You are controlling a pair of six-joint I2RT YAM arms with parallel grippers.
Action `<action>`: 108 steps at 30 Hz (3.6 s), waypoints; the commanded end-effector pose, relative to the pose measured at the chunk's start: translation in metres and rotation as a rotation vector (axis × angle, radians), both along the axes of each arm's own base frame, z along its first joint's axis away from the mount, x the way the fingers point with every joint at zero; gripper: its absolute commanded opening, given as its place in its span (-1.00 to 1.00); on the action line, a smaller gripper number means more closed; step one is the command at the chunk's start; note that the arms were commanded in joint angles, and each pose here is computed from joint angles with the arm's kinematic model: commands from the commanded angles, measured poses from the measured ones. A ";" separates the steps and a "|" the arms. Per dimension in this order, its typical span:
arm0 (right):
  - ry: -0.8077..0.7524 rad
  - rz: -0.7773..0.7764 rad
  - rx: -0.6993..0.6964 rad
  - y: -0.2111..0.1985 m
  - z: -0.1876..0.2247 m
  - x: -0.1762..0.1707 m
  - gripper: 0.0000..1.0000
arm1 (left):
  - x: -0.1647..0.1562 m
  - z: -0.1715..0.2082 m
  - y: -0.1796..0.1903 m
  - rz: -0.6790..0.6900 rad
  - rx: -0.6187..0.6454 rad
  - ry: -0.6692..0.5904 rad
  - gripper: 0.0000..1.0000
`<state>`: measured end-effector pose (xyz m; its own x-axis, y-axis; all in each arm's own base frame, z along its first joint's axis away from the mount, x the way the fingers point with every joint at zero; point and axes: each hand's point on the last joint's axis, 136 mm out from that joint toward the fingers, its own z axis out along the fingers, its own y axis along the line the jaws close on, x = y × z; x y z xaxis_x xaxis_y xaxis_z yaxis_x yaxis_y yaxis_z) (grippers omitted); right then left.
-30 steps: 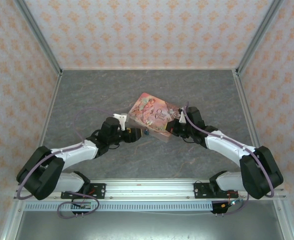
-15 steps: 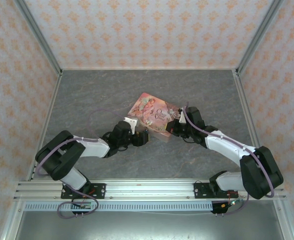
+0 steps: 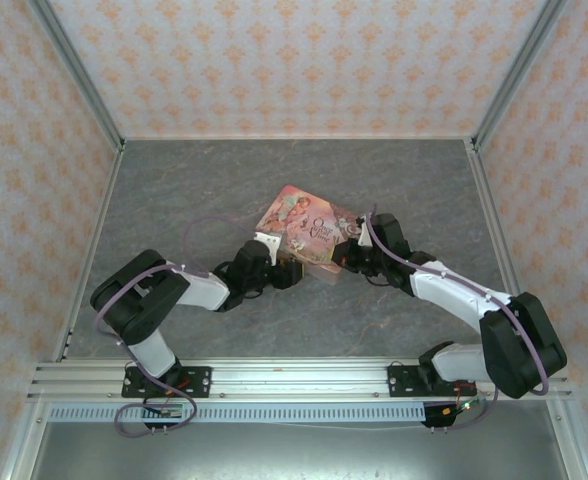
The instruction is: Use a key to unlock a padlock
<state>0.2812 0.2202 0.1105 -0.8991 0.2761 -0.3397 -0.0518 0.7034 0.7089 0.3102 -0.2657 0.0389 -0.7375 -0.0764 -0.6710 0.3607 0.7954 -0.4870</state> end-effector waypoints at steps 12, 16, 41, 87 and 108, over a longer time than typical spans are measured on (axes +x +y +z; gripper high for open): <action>0.069 -0.016 -0.077 -0.015 -0.026 -0.013 -1.00 | 0.008 0.012 -0.023 -0.046 -0.035 -0.036 -0.11; 0.067 -0.015 -0.075 -0.014 -0.025 -0.013 -1.00 | 0.008 0.012 -0.028 -0.053 -0.038 -0.034 -0.19; -0.222 0.011 -0.074 -0.022 0.036 -0.015 -1.00 | 0.010 0.021 -0.022 0.112 -0.107 0.142 -0.57; -0.568 0.255 -0.316 0.032 0.003 -0.033 -1.00 | -0.006 0.103 -0.048 0.191 -0.310 0.500 -0.75; -0.590 0.216 -0.307 0.036 0.005 -0.022 -1.00 | -0.006 0.100 -0.055 0.168 -0.307 0.506 -0.77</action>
